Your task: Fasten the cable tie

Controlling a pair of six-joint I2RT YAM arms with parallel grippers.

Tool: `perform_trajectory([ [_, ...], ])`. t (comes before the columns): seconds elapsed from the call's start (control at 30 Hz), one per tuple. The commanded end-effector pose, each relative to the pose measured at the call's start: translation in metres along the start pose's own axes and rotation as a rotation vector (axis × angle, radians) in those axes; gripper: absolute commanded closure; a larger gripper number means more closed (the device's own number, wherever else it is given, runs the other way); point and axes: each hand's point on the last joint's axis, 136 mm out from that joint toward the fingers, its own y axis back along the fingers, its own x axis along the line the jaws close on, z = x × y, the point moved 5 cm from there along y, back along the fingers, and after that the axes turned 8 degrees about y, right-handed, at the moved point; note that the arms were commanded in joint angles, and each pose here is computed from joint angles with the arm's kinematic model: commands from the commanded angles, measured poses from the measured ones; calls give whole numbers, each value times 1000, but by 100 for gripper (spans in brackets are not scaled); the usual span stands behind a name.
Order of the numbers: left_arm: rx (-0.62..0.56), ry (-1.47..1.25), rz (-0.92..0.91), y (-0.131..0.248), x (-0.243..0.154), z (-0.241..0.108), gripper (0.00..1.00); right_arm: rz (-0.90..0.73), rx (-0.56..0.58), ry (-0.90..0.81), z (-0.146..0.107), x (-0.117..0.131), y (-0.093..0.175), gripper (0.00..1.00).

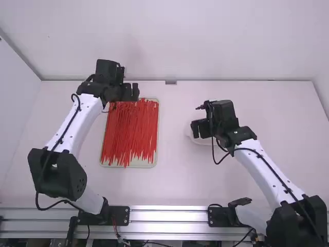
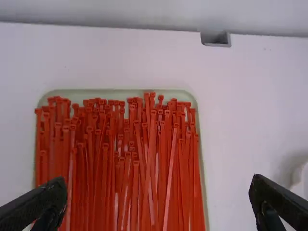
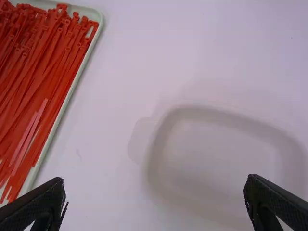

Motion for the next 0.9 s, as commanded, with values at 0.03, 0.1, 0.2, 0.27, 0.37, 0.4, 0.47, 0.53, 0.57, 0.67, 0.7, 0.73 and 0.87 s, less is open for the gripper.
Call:
perform_trajectory([
  [0.03,-6,-83,-13,24,-8,18,1,-17,-31,-9,13,-6,5,1],
  [0.1,-8,-96,-3,35,-10,23,1,-16,-28,-9,13,-6,5,1],
  [0.2,-24,-97,-6,43,-12,29,1,-16,-27,-9,12,-6,5,1],
  [0.27,-30,-105,2,42,-11,30,1,-14,-28,-7,13,-4,5,1],
  [0.37,-20,-104,18,33,-8,28,1,-15,-28,-7,13,-5,5,1],
  [0.4,-5,-101,21,22,-6,25,1,-15,-28,-8,13,-5,5,1],
  [0.47,10,-100,25,12,-4,23,1,-15,-28,-8,13,-5,5,1],
  [0.53,41,-97,32,-7,0,17,3,-15,-28,-8,13,-5,5,2],
  [0.57,45,-97,33,-10,0,16,4,-15,-28,-8,13,-5,5,1],
  [0.67,75,-92,40,-37,5,10,5,-14,-27,-7,12,-5,5,2],
  [0.7,84,-88,43,-45,7,8,5,-14,-25,-9,12,-5,5,2],
  [0.73,86,-88,44,-47,7,8,5,-14,-24,-8,12,-5,5,1],
  [0.87,119,-85,52,-71,12,1,9,-13,-23,-7,12,-4,5,1],
])
